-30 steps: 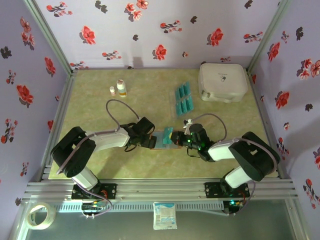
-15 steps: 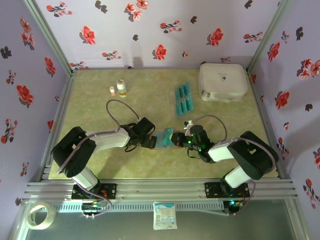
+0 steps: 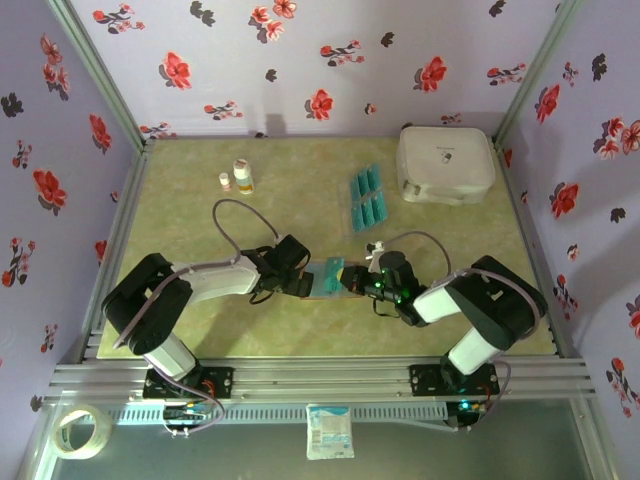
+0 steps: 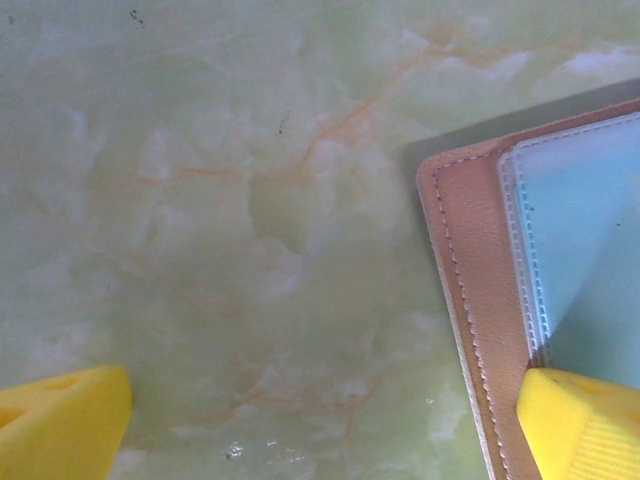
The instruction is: Put the credit cards into the card holder
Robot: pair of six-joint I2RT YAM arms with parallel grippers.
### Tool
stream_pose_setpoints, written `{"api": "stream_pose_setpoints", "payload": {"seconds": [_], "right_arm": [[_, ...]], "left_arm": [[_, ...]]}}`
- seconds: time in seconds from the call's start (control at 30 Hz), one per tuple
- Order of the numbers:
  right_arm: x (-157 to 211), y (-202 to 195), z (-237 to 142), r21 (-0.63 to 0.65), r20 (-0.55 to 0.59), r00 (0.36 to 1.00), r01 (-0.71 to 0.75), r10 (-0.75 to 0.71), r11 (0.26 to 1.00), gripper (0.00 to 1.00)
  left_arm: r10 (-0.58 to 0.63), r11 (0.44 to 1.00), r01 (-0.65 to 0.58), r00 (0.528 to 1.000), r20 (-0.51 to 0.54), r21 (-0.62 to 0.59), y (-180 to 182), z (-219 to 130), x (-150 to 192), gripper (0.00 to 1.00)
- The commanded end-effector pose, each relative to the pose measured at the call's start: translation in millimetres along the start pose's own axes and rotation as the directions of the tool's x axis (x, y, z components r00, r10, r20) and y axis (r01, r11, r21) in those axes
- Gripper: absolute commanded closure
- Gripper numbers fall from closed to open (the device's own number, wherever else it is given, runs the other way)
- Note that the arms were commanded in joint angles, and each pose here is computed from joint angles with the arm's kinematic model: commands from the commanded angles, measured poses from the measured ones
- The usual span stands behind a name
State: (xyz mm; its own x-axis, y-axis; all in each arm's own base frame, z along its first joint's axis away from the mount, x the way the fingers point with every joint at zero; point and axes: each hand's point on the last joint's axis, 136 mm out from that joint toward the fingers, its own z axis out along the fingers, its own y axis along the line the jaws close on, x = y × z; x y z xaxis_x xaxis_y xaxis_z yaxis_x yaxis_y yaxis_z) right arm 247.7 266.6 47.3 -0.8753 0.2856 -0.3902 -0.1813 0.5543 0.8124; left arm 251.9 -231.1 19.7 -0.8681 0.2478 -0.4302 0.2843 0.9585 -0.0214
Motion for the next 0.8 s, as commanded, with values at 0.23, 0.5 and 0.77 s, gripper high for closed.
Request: {"api": "stream_pose_setpoints", "payload": {"seconds": [0.23, 0.5, 0.77], "right_arm": [[4, -5, -2, -0.038, 0.005, 0.999, -0.039, 0.039, 0.999, 1.0], [9, -11, -3, -0.025, -0.009, 0.999, -0.045, 0.045, 0.999, 1.0], [14, -15, -2, -0.019, -0.033, 0.998, -0.057, 0.057, 0.998, 1.0]], "left_arm": [[0.006, 0.999, -0.008, 0.999, -0.045, -0.048, 8, 9, 18, 0.0], [0.013, 0.999, -0.015, 0.999, -0.048, -0.049, 8, 10, 19, 0.0], [0.012, 0.999, -0.014, 0.999, -0.047, -0.051, 8, 10, 19, 0.0]]}}
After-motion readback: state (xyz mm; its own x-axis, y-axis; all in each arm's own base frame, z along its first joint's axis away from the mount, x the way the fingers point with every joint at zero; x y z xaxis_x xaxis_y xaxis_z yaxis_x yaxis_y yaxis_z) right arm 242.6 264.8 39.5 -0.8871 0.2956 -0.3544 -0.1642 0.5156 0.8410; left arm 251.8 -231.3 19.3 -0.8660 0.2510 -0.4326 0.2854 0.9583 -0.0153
